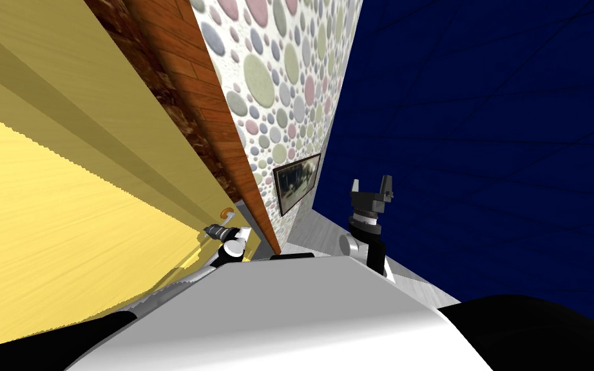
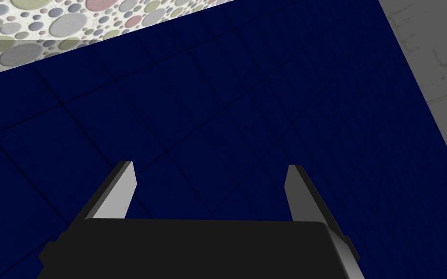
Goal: Push the door open
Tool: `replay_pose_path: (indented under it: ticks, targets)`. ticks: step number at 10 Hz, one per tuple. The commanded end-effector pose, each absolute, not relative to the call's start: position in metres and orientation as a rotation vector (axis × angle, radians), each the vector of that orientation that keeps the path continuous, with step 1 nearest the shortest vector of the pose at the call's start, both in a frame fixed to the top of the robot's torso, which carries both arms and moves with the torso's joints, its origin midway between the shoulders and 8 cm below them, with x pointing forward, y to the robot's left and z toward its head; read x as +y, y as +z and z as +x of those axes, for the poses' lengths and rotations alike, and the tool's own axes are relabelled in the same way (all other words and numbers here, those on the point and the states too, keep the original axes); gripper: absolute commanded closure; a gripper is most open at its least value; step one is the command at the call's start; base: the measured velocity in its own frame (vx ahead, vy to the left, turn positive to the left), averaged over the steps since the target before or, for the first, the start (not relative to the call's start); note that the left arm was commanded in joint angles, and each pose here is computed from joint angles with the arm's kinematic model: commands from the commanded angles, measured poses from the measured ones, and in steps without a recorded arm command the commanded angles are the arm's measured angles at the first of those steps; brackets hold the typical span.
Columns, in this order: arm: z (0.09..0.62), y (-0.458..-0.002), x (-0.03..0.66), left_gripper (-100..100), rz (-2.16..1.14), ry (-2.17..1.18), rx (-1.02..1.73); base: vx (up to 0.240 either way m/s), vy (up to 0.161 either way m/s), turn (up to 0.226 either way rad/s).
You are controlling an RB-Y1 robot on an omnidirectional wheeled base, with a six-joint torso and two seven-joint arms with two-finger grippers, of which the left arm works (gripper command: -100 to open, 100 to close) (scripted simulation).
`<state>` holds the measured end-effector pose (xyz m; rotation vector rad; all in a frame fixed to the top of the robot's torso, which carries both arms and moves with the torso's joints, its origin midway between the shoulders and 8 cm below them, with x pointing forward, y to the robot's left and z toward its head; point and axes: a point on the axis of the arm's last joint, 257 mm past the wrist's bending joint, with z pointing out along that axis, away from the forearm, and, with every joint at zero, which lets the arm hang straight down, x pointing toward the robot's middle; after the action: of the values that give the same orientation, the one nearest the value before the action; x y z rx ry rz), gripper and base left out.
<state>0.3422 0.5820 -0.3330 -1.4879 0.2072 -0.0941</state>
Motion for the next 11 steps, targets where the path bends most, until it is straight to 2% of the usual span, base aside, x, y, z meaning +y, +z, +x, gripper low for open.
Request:
replay_pose_path:
  ticks: [1, 2, 5, 11]
  targets:
    - [0.338, -0.331, 0.587, 100, -1.48, -0.086, 0.198, 0.002, -0.004, 0.01]
    - [0.338, -0.331, 0.587, 100, -1.48, -0.086, 0.198, 0.004, -0.006, 0.017]
    - [0.325, -0.329, 0.592, 100, -1.484, -0.054, 0.155, -0.035, 0.055, -0.155]
    - [0.322, -0.329, 0.594, 100, -1.486, -0.045, 0.146, -0.002, 0.005, -0.009]
